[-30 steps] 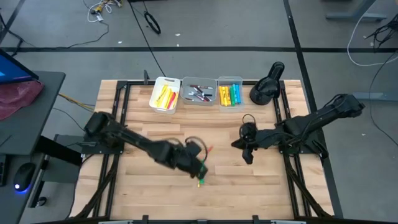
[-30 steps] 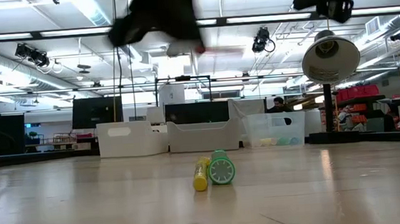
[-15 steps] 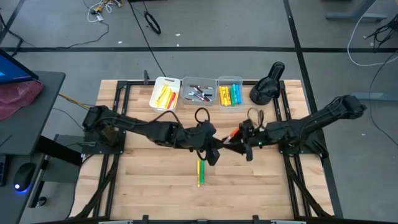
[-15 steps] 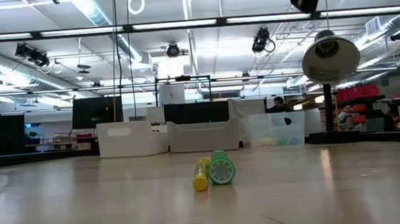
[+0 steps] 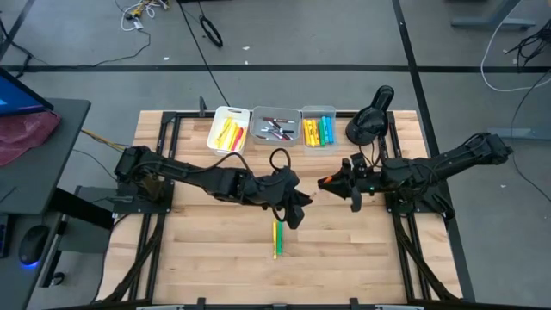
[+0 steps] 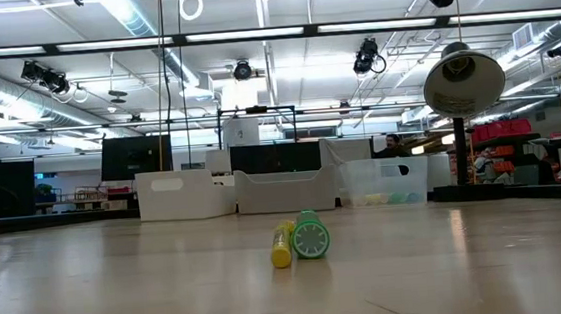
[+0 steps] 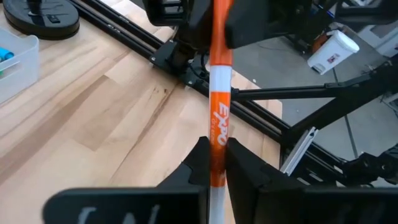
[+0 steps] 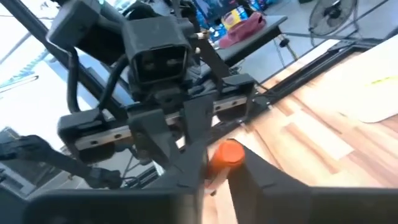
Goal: Pick & Place Markers
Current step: Put the orange marker pen into the gray bin
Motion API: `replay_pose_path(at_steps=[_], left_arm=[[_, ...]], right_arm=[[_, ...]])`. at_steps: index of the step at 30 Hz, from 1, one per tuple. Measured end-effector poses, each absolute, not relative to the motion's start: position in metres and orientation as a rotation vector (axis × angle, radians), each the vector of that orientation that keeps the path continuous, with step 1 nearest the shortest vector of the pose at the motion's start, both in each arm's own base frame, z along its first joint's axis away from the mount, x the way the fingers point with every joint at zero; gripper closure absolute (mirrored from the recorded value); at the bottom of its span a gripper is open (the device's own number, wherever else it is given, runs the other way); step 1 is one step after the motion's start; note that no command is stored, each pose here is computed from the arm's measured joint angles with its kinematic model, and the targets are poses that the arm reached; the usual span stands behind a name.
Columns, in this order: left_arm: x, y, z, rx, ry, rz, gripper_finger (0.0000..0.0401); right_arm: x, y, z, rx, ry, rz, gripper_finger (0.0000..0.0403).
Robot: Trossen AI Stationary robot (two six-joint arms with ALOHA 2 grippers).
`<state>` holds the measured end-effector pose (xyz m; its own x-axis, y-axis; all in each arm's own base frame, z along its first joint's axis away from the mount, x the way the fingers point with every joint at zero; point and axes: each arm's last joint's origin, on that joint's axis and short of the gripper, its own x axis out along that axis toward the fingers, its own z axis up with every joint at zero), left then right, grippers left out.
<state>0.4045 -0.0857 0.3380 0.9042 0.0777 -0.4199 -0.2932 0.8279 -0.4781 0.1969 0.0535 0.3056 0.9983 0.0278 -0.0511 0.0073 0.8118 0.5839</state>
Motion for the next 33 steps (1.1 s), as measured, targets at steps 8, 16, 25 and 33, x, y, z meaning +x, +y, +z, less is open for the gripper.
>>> replay_pose_path(at_steps=[8, 16, 25, 33], left_arm=[[0.405, -0.084, 0.338, -0.560, 0.381, 0.241, 0.0292], [0.394, -0.066, 0.317, -0.508, 0.644, 0.303, 0.0182], [0.374, -0.047, 0.306, -0.358, 0.845, 0.372, 0.0146], [0.327, -0.019, 0.298, -0.425, 0.722, 0.344, 0.0184]], right_arm=[[0.197, 0.055, 0.305, 0.618, 0.069, 0.016, 0.0379], [0.188, 0.047, 0.340, 0.494, 0.263, -0.174, 0.0379], [0.209, 0.013, 0.368, 0.318, 0.456, -0.401, 0.0379], [0.258, -0.023, 0.369, 0.271, 0.554, -0.437, 0.0379]])
